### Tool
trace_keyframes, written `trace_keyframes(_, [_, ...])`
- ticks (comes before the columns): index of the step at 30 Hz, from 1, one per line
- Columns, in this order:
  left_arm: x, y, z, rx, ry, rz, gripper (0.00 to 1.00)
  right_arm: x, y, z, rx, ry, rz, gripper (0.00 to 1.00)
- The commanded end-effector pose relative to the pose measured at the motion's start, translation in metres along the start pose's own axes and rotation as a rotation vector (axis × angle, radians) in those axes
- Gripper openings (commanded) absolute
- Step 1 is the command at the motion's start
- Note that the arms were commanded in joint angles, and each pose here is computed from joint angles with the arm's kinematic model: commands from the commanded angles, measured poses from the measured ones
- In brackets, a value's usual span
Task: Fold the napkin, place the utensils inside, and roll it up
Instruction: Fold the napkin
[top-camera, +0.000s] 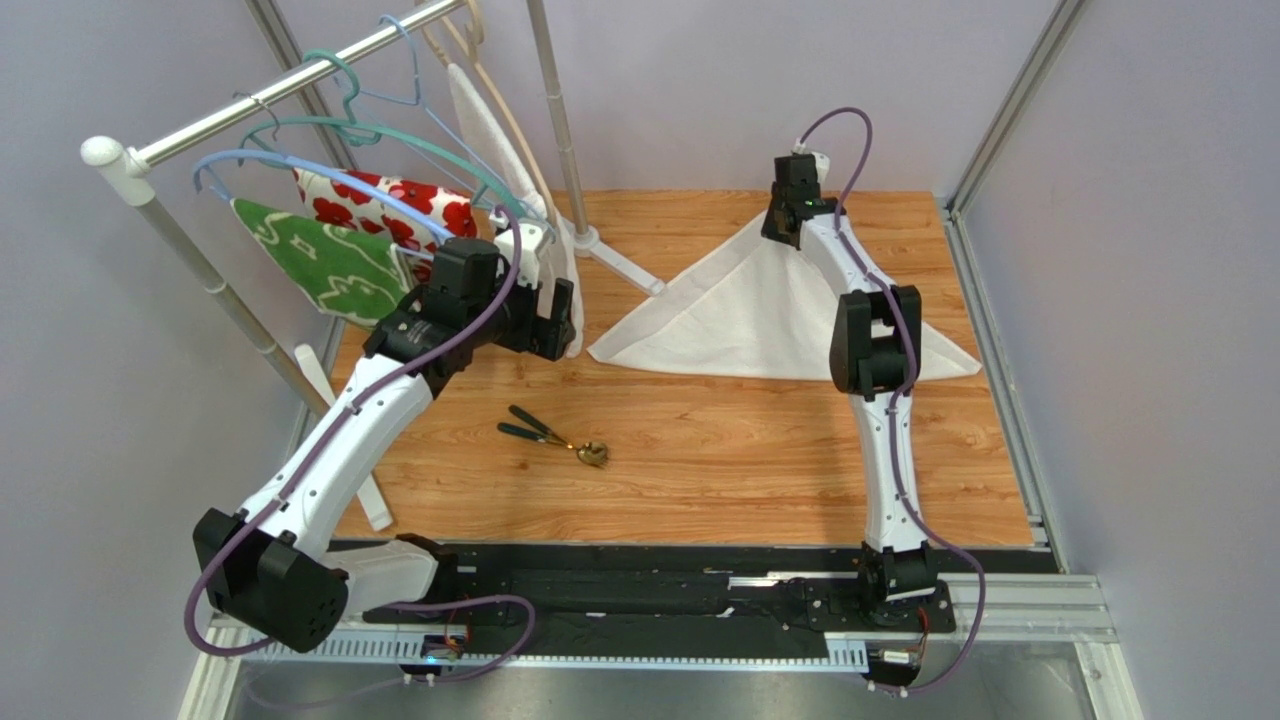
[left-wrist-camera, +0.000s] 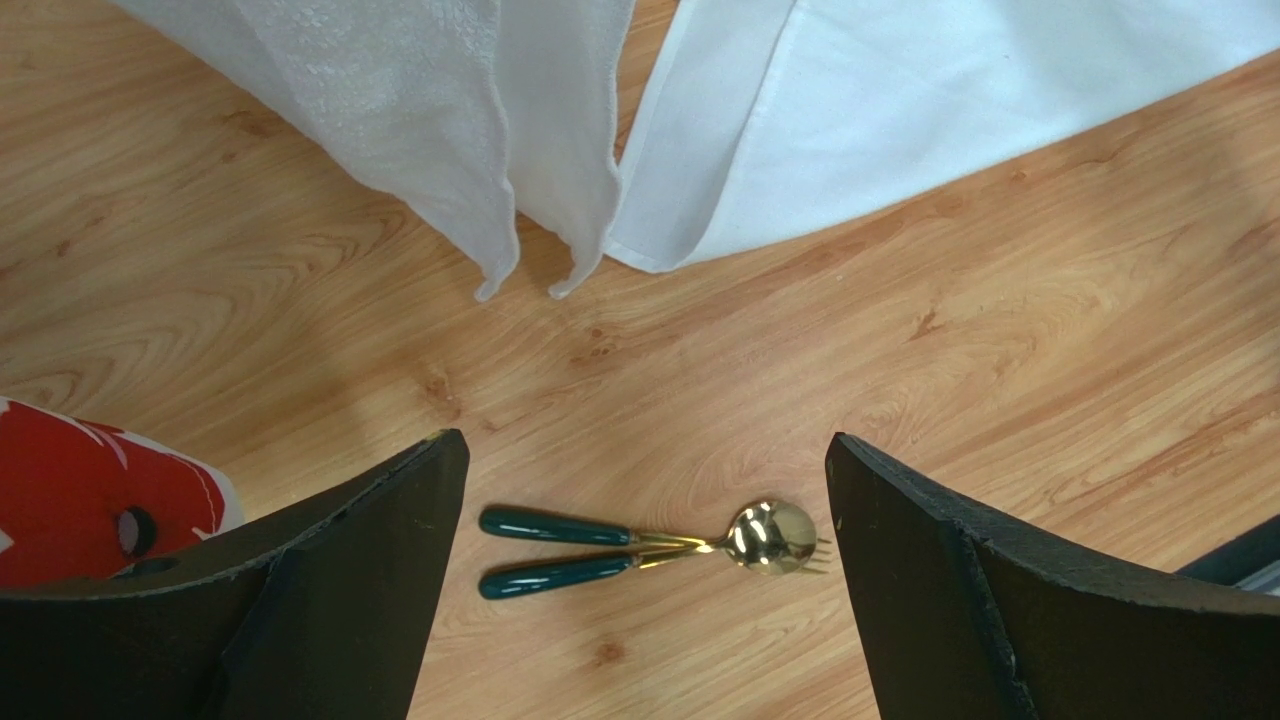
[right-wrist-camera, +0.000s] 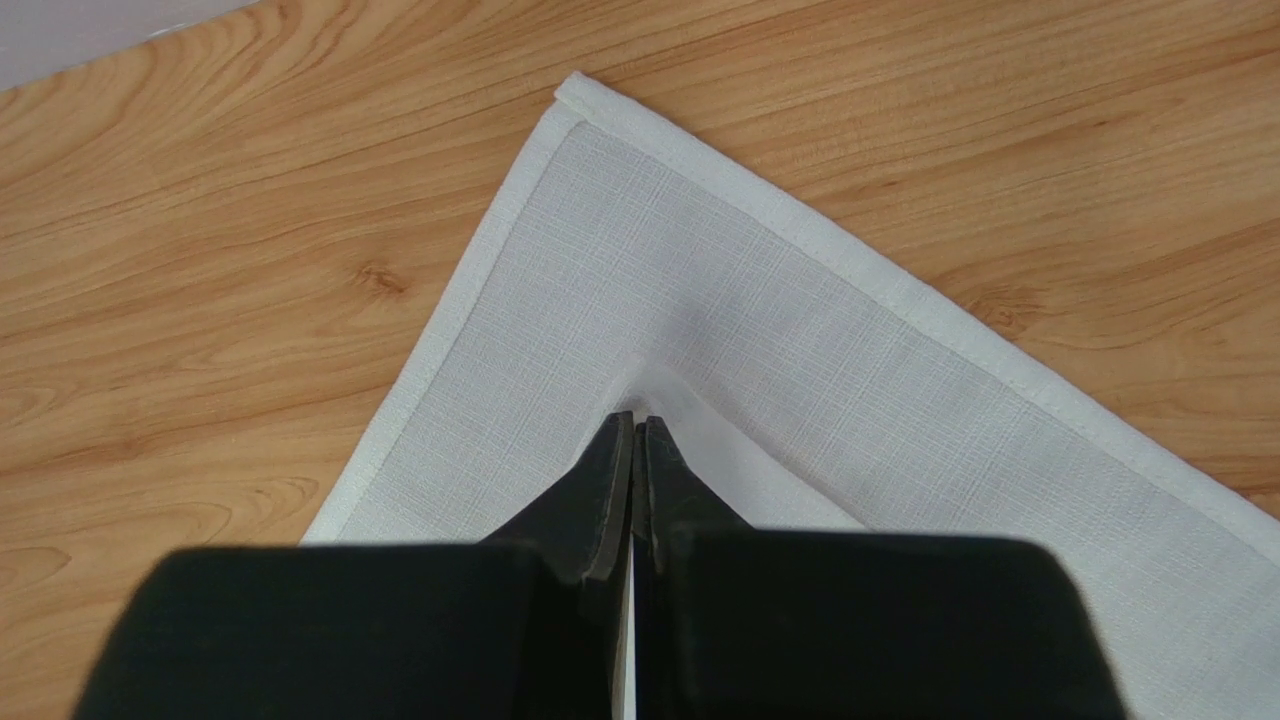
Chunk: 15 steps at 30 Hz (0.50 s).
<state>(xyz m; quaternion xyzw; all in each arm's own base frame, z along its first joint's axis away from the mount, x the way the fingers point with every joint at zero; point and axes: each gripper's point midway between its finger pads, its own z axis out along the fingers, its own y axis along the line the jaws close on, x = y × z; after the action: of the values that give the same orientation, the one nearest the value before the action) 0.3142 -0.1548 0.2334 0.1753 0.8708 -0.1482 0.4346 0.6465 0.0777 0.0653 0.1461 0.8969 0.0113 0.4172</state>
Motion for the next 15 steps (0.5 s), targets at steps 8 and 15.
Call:
trace_keyframes(8, [0.004, 0.004, 0.011, -0.008, 0.023, 0.001, 0.98, -0.056, 0.02, 0.007, -0.094, -0.181, 0.155, 0.0])
trace_keyframes(15, [0.005, 0.0, 0.015, 0.016, 0.036, -0.008, 0.98, -0.01, 0.008, 0.016, -0.052, -0.058, 0.173, 0.0])
